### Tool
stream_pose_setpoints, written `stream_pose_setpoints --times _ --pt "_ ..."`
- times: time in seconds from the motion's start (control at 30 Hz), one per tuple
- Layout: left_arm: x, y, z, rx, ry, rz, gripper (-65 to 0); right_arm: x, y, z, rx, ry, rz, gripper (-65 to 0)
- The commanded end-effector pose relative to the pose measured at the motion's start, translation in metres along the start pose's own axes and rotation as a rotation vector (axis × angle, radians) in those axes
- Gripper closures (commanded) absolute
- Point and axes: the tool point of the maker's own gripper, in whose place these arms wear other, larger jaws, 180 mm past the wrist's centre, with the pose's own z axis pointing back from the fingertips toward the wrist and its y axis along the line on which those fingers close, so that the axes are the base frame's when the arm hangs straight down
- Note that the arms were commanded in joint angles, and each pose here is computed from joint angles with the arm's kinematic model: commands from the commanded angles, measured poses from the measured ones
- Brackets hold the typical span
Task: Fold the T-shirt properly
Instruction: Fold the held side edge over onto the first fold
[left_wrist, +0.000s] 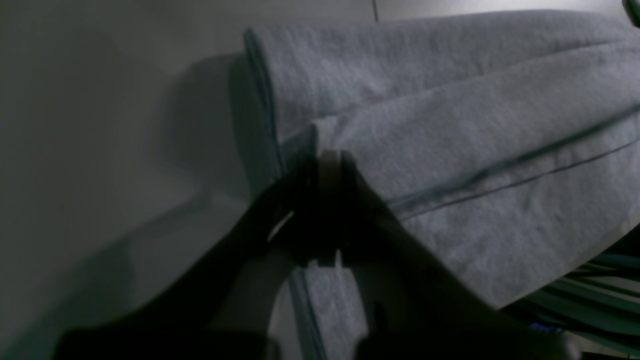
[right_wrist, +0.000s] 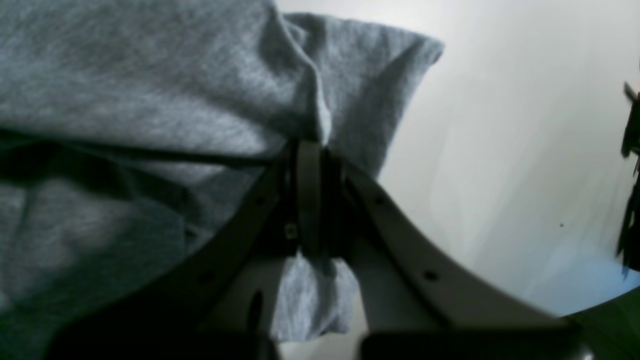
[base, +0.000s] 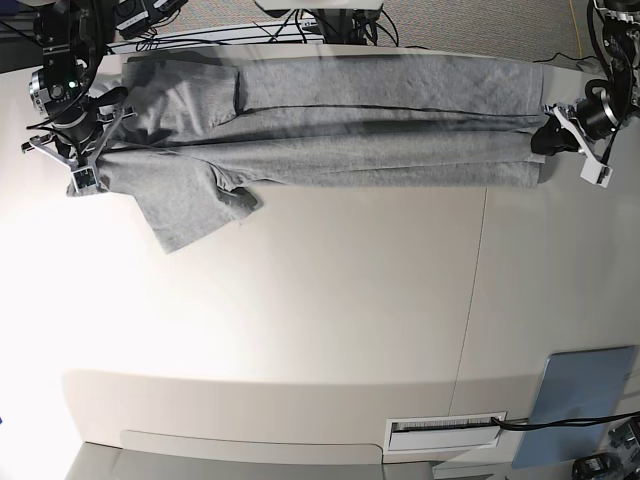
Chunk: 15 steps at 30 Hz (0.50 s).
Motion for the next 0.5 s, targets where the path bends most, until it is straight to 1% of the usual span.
stream_pose_setpoints --times 0.0,0.03,0.07,0.17,0.23,0.3,0.37,0.47 --pt "0.015 0.004 0.007 0.009 -0.033 -0.027 0.0 0.006 -0.014 0.003 -0.043 -0.012 0.011 0.0" --pt "0.015 0.004 0.007 0.009 -0.033 -0.027 0.0 0.006 -0.014 0.003 -0.043 -0.011 0.011 0.0" --pt "0.015 0.004 0.007 0.009 -0.033 -0.027 0.0 0.006 -0.014 0.003 -0.043 -0.012 0.01 -1.9" --pt "0.015 0.004 0.007 0.009 -0.032 -0.028 0.0 0.005 -0.014 0.003 -0.042 -0.007 0.01 -13.9" --pt "0.014 0.004 0.007 0.009 -0.032 -0.029 0.0 -0.001 -0.014 0.003 -0.042 0.024 0.009 -19.6" --pt "0.014 0.004 0.007 0.009 -0.028 -0.029 -0.1 -0.005 -0.015 0.004 -0.042 0.052 0.009 -20.7" --pt "0.014 0.004 0.008 0.01 -0.024 -0.031 -9.6 -0.004 -0.014 0.005 -0.043 0.052 0.01 -20.7" --pt "0.012 0.006 0.009 0.013 -0.005 -0.038 -25.3 0.009 -0.015 0.01 -0.045 0.011 0.011 -20.7"
